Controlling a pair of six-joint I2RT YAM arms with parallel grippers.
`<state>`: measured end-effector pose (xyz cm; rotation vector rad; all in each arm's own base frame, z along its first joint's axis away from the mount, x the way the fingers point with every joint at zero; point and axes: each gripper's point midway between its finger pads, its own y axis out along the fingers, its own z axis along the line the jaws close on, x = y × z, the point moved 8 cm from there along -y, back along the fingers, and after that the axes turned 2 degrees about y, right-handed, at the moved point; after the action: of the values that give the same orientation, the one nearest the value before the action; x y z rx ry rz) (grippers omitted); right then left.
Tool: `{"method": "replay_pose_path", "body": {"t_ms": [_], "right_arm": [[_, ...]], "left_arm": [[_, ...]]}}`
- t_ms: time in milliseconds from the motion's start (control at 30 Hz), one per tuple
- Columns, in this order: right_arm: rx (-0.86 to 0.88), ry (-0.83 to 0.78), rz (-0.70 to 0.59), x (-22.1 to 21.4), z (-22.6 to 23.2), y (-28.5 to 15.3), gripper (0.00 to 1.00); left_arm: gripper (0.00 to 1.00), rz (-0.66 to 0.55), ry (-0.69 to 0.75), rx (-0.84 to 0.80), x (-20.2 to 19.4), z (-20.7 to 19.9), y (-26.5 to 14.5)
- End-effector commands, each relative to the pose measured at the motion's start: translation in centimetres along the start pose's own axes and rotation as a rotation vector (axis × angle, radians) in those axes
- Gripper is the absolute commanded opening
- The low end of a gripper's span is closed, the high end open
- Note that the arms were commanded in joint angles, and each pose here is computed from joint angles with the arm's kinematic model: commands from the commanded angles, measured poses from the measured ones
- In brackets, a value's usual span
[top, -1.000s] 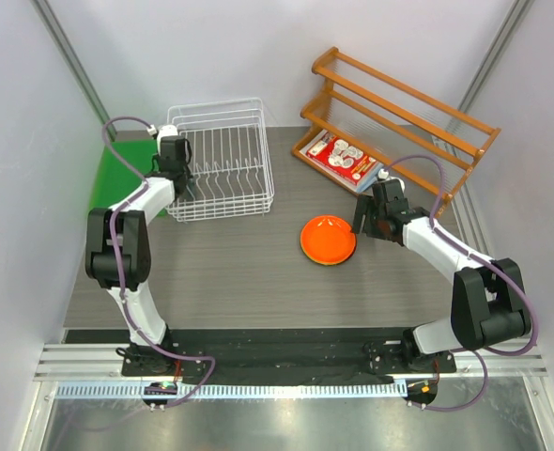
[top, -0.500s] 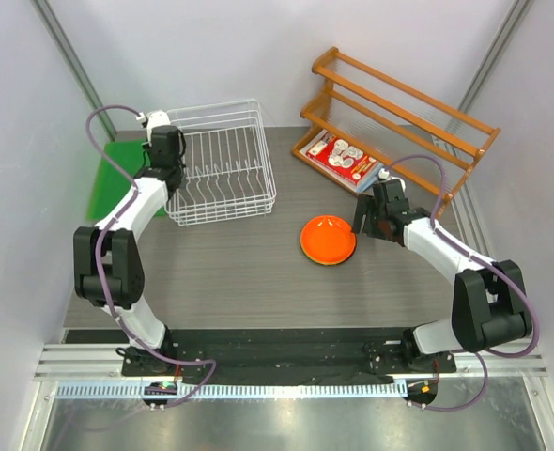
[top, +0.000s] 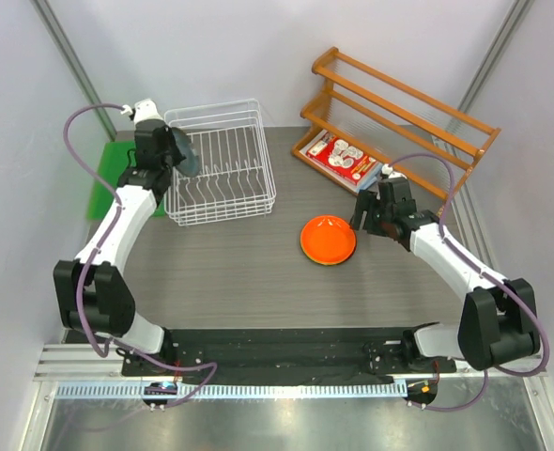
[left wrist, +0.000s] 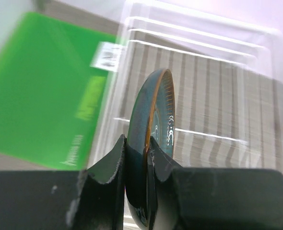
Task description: Unload the plates from the dish rack
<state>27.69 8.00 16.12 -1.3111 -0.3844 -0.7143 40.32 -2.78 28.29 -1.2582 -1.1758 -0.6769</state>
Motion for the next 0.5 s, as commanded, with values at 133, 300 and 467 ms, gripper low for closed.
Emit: {"method": "replay_pose_path", "body": {"t_ms": [133,300,467], "right_arm": [[0.450,0.041,-0.115,3.4,5.4,-4.1,0.78],[0.621,0.081,-0.144,4.7,7.6,-4.9,0.78],[0.725,0.094,-0.135,4.9,9.1,-4.8,0.78]], "left_arm": [[0.00,0.100,-0.304,-0.616,-1.1,-7.9,-6.6],[0.00,0.159,-0.308,-0.793,-4.2,-12.2,-9.3],[0.00,0.202,-0.339,-0.889,-5.5,-14.2,-10.8]]}}
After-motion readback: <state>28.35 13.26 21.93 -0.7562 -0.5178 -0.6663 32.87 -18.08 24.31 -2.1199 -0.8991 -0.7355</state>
